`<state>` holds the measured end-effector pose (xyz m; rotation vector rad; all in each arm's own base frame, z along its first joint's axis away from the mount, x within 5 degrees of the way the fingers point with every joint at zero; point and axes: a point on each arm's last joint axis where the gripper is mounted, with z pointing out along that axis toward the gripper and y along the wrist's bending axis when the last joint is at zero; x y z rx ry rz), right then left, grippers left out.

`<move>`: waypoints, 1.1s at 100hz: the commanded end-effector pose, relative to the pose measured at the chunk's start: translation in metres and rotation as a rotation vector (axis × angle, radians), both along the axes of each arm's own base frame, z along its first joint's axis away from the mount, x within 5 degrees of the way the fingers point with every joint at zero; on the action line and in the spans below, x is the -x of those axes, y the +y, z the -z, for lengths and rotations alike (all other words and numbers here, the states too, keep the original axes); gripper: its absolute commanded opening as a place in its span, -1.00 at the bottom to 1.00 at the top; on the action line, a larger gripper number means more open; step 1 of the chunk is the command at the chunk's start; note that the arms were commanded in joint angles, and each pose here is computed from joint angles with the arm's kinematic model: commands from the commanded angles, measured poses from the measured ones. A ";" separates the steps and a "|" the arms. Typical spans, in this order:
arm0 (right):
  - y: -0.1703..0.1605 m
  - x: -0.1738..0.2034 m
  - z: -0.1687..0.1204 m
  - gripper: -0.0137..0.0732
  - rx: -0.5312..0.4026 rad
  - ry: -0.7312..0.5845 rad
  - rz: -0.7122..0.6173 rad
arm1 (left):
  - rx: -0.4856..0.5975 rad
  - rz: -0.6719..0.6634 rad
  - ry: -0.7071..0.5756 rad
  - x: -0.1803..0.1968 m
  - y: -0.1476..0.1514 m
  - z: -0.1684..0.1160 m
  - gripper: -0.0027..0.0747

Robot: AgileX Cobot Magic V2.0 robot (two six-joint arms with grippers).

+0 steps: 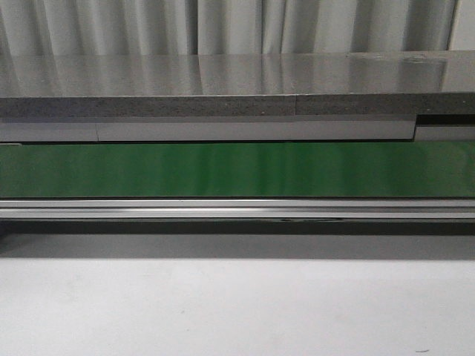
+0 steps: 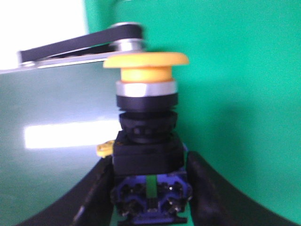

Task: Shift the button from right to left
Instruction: 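Carry the button over the conveyor belt with the right gripper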

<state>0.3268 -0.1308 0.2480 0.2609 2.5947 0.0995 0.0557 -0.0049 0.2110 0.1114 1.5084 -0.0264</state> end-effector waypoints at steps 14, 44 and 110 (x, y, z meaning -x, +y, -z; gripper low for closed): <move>0.046 -0.011 -0.028 -0.26 0.009 -0.077 -0.135 | 0.026 0.013 -0.074 0.002 -0.001 0.005 -0.92; 0.068 -0.014 -0.023 -0.26 -0.023 -0.030 -0.194 | 0.026 0.013 -0.074 0.002 -0.001 0.005 -0.92; 0.067 -0.002 -0.002 0.39 -0.015 0.070 -0.167 | 0.026 0.013 -0.074 0.002 -0.001 0.005 -0.92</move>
